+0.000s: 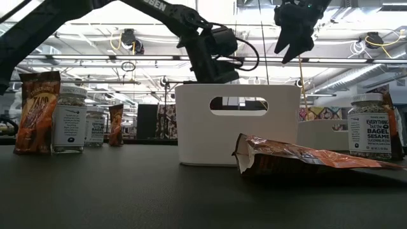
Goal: Sort spices by type
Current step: Put the red seasoning can into the black bin, then put the orange seasoning pack into the white bin
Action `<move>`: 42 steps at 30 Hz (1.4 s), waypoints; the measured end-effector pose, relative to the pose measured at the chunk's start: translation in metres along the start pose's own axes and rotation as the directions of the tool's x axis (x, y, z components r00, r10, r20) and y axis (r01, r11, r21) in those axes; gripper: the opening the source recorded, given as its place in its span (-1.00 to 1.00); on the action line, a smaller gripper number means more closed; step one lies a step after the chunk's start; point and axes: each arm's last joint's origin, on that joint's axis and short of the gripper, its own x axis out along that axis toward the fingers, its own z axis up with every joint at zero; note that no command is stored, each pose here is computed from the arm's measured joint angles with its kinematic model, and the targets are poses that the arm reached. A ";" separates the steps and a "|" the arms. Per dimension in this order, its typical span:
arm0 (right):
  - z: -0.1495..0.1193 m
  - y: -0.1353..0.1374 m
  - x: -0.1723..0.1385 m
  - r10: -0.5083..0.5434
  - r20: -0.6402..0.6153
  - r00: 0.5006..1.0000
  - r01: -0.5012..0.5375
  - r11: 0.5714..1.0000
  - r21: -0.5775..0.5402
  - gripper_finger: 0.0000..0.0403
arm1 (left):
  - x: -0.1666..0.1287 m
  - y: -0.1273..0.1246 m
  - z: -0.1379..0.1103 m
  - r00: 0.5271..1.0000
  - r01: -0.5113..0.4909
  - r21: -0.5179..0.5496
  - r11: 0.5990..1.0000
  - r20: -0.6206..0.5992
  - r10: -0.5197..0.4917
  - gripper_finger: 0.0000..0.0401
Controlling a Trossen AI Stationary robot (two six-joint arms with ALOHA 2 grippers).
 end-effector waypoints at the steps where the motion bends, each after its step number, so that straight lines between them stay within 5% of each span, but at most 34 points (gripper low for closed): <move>1: 0.000 0.000 0.000 0.000 0.000 1.000 0.000 1.000 0.002 0.86 | 0.001 0.000 0.000 1.000 -0.001 0.008 1.000 -0.001 0.001 -0.98; 27: 0.001 0.000 0.000 0.000 0.006 1.000 0.000 1.000 0.013 0.86 | 0.003 0.029 0.016 0.990 -0.068 -0.061 0.996 0.117 0.075 -1.00; 35: 0.000 0.000 0.000 0.000 0.005 1.000 0.000 0.999 0.054 0.86 | -0.044 0.021 0.044 0.978 -0.014 0.031 0.999 0.208 0.007 -1.00; 42: 0.000 0.002 0.000 0.005 0.004 1.000 -0.005 0.998 0.057 0.86 | -0.121 0.018 0.047 0.950 0.007 0.094 0.996 0.309 -0.036 -1.00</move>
